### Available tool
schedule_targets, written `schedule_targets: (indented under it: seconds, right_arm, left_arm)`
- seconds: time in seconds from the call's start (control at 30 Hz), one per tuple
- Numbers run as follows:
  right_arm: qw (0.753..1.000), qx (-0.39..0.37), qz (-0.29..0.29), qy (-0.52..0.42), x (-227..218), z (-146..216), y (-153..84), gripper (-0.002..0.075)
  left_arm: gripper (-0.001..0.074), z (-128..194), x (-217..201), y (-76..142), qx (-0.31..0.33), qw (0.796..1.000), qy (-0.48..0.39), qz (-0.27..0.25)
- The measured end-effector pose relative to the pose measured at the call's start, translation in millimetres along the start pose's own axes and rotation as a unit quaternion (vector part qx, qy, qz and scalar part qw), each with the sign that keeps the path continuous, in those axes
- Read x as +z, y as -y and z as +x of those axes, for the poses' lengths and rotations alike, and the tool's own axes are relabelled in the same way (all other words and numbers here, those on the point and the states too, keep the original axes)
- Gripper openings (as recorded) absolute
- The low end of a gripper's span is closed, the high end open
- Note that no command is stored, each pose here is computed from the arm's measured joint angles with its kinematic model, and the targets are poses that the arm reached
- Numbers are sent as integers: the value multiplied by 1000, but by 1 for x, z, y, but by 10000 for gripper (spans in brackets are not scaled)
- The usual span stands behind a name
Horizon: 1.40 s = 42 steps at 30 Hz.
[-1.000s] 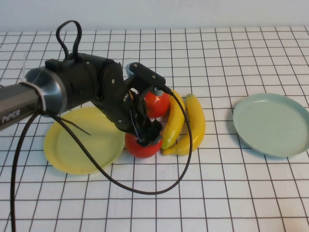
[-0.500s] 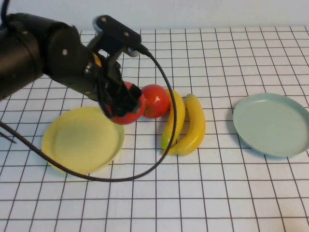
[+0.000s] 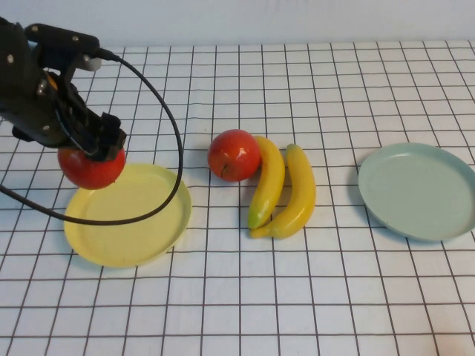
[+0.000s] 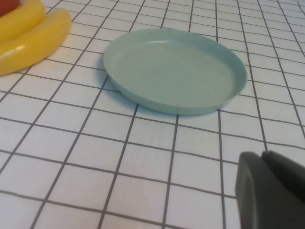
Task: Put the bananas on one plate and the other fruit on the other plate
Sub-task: Put one type of fruit in the left plate
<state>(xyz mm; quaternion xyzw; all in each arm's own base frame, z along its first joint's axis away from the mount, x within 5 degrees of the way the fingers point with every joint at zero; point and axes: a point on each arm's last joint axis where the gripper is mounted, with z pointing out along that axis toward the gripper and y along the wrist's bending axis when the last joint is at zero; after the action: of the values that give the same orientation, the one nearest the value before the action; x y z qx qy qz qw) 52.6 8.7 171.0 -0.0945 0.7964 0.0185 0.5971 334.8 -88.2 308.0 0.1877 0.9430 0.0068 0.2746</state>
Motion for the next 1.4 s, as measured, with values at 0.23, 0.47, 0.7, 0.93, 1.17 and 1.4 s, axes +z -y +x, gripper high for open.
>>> schedule_targets:
  seconds: [0.23,0.47,0.7,0.93,1.17,1.4]
  right_arm:
    - [1000,0,0,0,0,0,0,-15]
    - [1000,0,0,0,0,0,0,-15]
    - [1000,0,0,0,0,0,0,-15]
    - [1000,0,0,0,0,0,0,-15]
    - [1000,1,0,0,0,0,0,-15]
    - [1000,1,0,0,0,0,0,-15]
  left_arm:
    - [554,4,41,3,-9,999,-50,13]
    - [581,14,79,6,0,994,-109,19]
    - [668,11,77,7,24,994,-105,30]
    - [669,-20,29,3,14,997,-62,35]
    - [669,-45,-3,16,32,994,11,102]
    - [669,-60,16,63,134,977,78,149]
